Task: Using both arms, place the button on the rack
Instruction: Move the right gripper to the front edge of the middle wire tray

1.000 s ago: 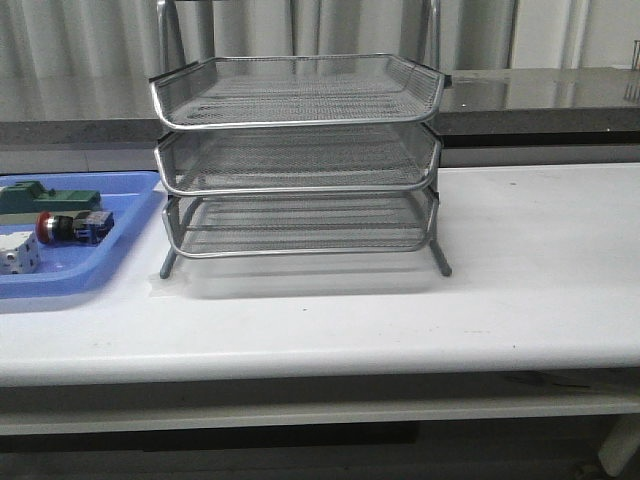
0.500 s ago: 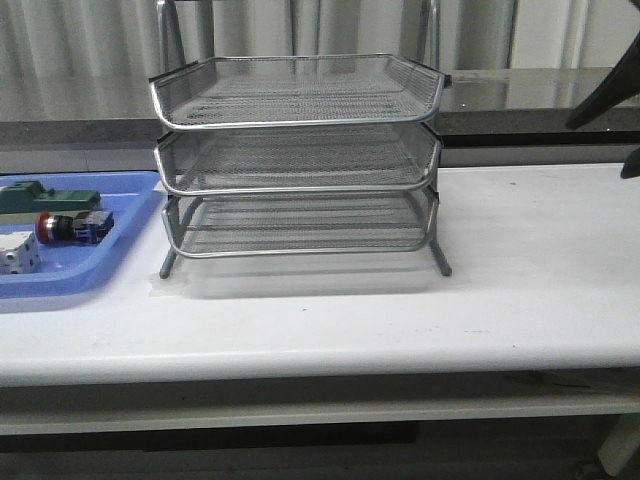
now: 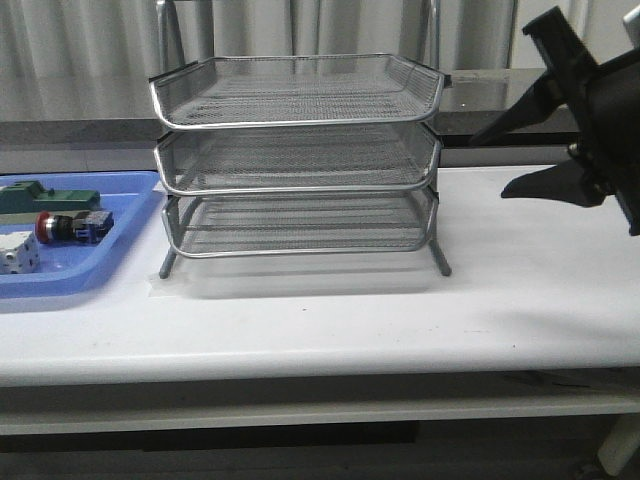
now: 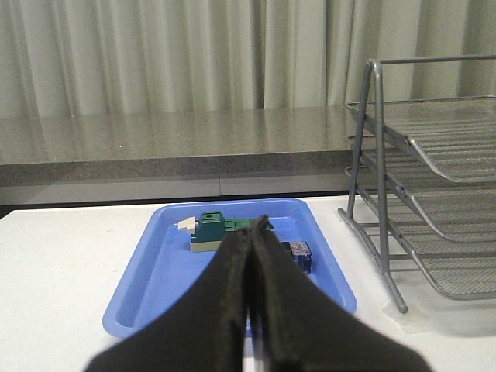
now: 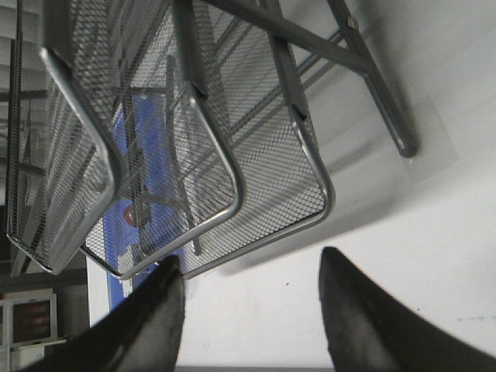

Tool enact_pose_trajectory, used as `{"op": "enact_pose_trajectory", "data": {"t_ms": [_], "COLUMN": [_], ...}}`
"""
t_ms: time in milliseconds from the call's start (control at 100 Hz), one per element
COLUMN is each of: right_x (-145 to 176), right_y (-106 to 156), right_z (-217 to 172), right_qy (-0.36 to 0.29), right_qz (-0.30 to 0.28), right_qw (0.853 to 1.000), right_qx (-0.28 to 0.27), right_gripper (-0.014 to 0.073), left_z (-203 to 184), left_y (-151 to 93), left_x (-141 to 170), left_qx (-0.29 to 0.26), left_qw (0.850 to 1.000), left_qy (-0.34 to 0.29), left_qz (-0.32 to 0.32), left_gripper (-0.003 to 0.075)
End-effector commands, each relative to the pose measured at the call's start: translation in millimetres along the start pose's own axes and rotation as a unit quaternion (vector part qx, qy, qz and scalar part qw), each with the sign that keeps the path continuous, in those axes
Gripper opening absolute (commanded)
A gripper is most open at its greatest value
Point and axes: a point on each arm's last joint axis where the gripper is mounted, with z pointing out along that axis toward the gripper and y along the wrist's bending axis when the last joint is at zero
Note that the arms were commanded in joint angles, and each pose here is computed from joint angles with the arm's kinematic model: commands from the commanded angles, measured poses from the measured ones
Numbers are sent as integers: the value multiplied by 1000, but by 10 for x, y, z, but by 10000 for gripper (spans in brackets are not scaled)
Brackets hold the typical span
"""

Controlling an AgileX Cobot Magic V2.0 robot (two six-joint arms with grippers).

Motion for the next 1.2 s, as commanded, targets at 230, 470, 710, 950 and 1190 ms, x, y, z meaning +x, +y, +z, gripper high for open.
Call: {"op": "enact_pose_trajectory", "data": {"t_ms": [230, 470, 710, 950, 1190], "right_x": [-144, -202, -223, -265, -319], "right_y": [133, 185, 292, 295, 303], "right_z": [245, 390, 565, 697, 780], "right_qy": [24, 37, 49, 56, 58], "right_qz": [47, 41, 27, 25, 23], "right_qw": [993, 991, 990, 989, 987], "right_qx": [-103, -120, -133, -138, -146], "right_gripper": [410, 410, 410, 410, 410], "left_z": [-14, -14, -14, -14, -14], "left_y": [-7, -7, -7, -7, -7], "left_x": [96, 96, 96, 96, 96], "left_qx": [4, 4, 4, 4, 4], "left_qw": [1000, 1000, 1000, 1000, 1000], "left_qy": [-29, -29, -29, -29, -29], "left_qz": [-10, -10, -10, -10, -10], "left_gripper": [-21, -21, -21, -21, -21]}}
